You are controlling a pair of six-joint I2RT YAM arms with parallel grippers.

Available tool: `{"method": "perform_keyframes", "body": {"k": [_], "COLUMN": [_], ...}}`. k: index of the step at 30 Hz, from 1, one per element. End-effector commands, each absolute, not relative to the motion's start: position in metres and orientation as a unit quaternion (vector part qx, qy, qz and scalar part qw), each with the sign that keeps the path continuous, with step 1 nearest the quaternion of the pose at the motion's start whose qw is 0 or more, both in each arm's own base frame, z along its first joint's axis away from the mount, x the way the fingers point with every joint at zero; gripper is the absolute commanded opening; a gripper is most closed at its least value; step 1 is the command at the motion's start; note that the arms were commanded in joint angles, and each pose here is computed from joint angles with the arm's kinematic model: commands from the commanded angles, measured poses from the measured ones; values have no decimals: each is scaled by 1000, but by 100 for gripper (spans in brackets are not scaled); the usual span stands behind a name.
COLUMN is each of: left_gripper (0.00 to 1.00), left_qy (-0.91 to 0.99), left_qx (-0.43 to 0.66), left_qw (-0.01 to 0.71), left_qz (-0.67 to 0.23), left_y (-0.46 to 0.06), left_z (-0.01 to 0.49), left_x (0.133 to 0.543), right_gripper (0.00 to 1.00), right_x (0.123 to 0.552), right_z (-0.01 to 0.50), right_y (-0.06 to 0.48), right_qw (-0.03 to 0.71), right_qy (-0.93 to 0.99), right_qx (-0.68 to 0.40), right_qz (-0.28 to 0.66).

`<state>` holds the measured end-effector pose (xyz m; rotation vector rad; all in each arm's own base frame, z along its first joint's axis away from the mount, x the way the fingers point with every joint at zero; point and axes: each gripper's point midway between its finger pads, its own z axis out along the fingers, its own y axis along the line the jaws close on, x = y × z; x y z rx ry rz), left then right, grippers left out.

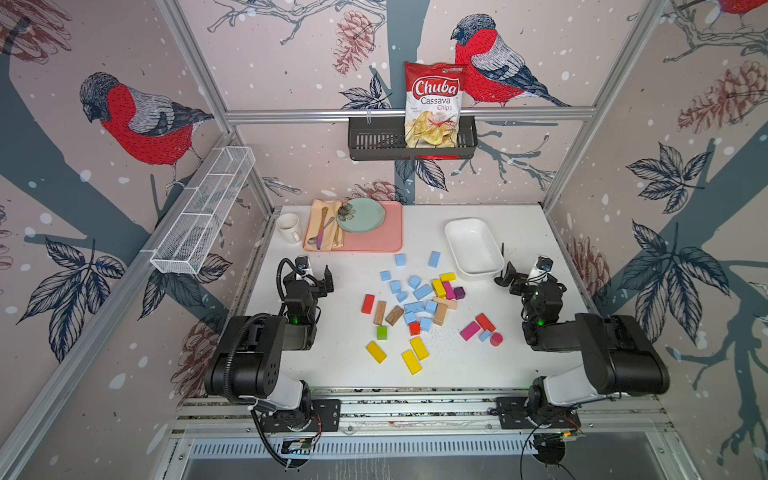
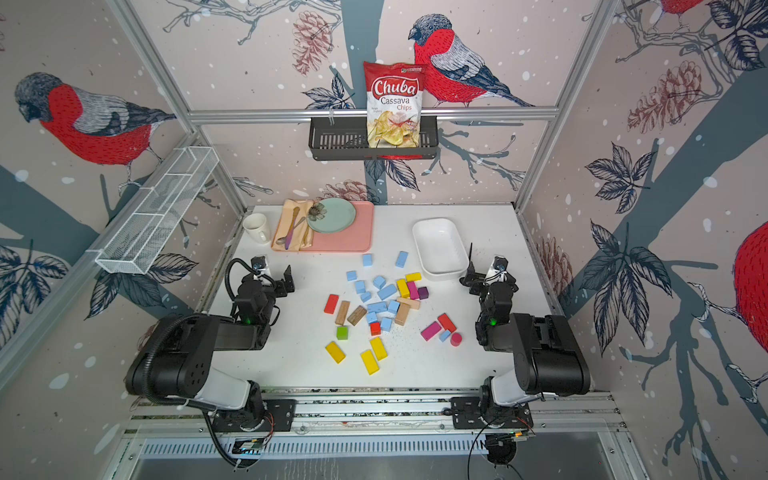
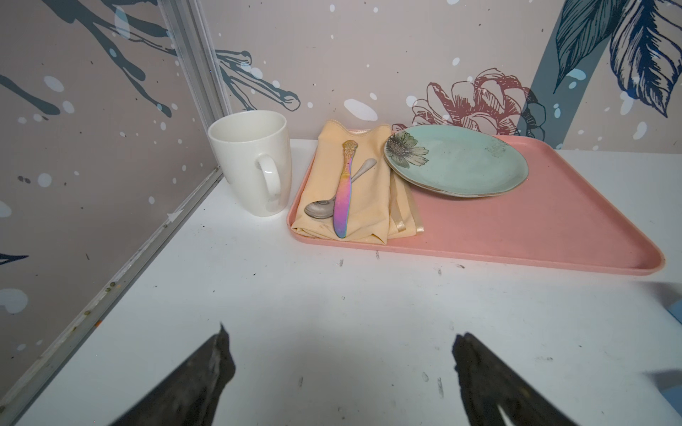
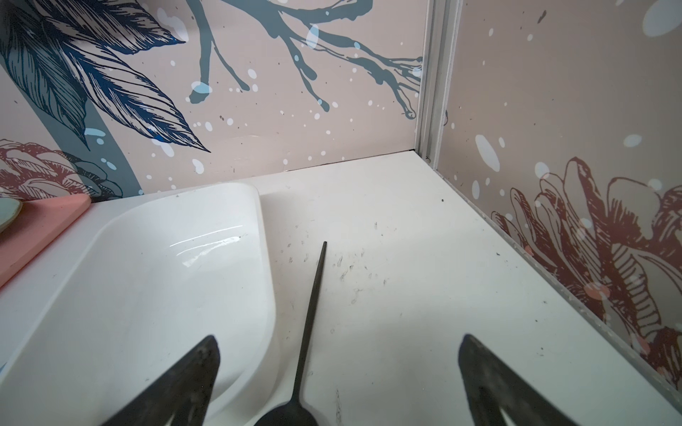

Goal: Pick out the blue building blocks
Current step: Pick up the building block from the center of the board.

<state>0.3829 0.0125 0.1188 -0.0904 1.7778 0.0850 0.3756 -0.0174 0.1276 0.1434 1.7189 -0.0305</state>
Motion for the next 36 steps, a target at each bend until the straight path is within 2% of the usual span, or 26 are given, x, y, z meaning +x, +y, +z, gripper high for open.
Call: {"method": "perform_keyframes", "body": {"k": [1,7,13,17,20,25,28,36], "left_gripper": [96,96,96,96,96,97,96,96], "left_qy": [773,753,717,699,688,684,706,792], "left_qx": [-65,-57,-35,-20,-35,-80,-132,-68], "left_qw": [630,654,696,715,725,725,695,594], "left_qz": [50,40,22,16,5,-15,-35,-126], "left_y": [21,17,9,4,5,12,19,-26], "left_z": [133,173,234,270,285,297,293,274], "left_x": [389,382,367,354,341,324,323,348], "right_gripper": [100,100,100,100,99,99,99,100], "right_x": [380,383,376,371,376,376,379,395], "right_z": [138,167,212,202,201,210,219,229], "right_y": [-28,-43,-50,-77,-70,-48,-23,78], "right_qw": [645,645,675,623,594,578,575,529], "right_qy": [758,751,716,721,748,768,783,841], "right_qx": [93,135,177,293,273,242,197,43], "right_qz": [-29,-44,21,73,115,132,130,104]}}
